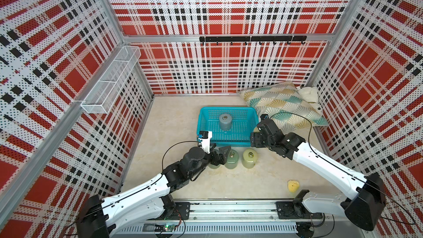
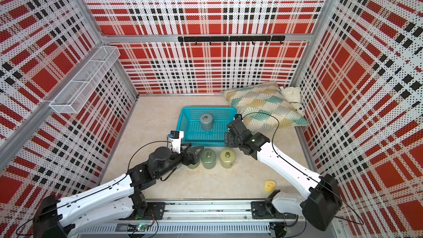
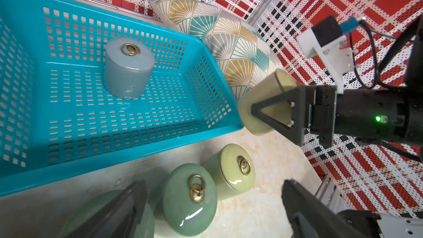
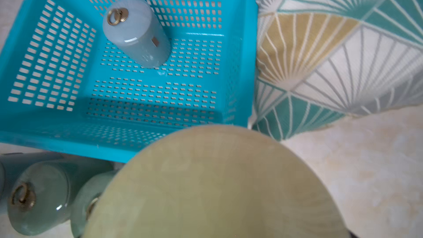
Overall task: Take the tea canister out of the basket
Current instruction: Pick up the tea canister from the basket, then place the tea canister at the center of the board.
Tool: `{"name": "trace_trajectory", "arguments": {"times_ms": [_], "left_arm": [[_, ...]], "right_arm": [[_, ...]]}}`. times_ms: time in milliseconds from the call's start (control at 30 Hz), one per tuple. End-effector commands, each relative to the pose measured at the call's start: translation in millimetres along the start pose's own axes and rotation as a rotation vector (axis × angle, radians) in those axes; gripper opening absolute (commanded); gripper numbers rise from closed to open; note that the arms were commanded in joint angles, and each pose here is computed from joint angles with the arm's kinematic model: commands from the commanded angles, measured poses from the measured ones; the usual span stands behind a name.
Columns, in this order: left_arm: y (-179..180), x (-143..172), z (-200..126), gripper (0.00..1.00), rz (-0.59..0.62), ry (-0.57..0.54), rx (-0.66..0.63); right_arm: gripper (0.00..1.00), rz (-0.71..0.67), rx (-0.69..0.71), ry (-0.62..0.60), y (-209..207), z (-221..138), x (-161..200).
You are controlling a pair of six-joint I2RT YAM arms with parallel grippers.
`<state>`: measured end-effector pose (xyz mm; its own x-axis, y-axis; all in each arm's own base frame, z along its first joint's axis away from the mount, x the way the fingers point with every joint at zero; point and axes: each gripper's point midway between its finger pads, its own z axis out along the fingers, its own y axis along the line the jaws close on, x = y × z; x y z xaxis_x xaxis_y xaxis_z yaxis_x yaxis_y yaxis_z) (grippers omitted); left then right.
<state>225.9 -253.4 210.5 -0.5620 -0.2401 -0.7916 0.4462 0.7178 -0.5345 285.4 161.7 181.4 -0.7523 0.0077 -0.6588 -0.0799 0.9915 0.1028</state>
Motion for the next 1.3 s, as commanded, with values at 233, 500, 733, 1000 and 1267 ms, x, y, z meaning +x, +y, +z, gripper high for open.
{"name": "trace_trajectory", "arguments": {"times_ms": [233, 500, 733, 1000, 1267], "left_arm": [[-22.1, -3.3, 5.2, 0.99, 0.034, 0.0, 0.048], [-25.9, -0.2, 6.5, 0.99, 0.045, 0.014, 0.048], [-26.2, 1.6, 6.3, 0.99, 0.046, 0.017, 0.046], [-23.8, 2.5, 5.9, 0.99, 0.048, 0.017, 0.036], [-23.0, 4.1, 5.3, 0.99, 0.049, 0.02, 0.033]], "right_arm": [[0.75, 0.106, 0.055, -0.044, -35.2, -4.9, 33.3], [0.77, 0.119, 0.098, -0.035, -48.1, 16.1, 56.1], [0.77, 0.148, 0.111, 0.001, -52.5, 39.3, 73.4], [0.77, 0.157, 0.137, 0.023, -61.8, 55.6, 85.6], [0.78, 0.19, 0.126, 0.051, -69.1, 66.1, 96.1]]}}
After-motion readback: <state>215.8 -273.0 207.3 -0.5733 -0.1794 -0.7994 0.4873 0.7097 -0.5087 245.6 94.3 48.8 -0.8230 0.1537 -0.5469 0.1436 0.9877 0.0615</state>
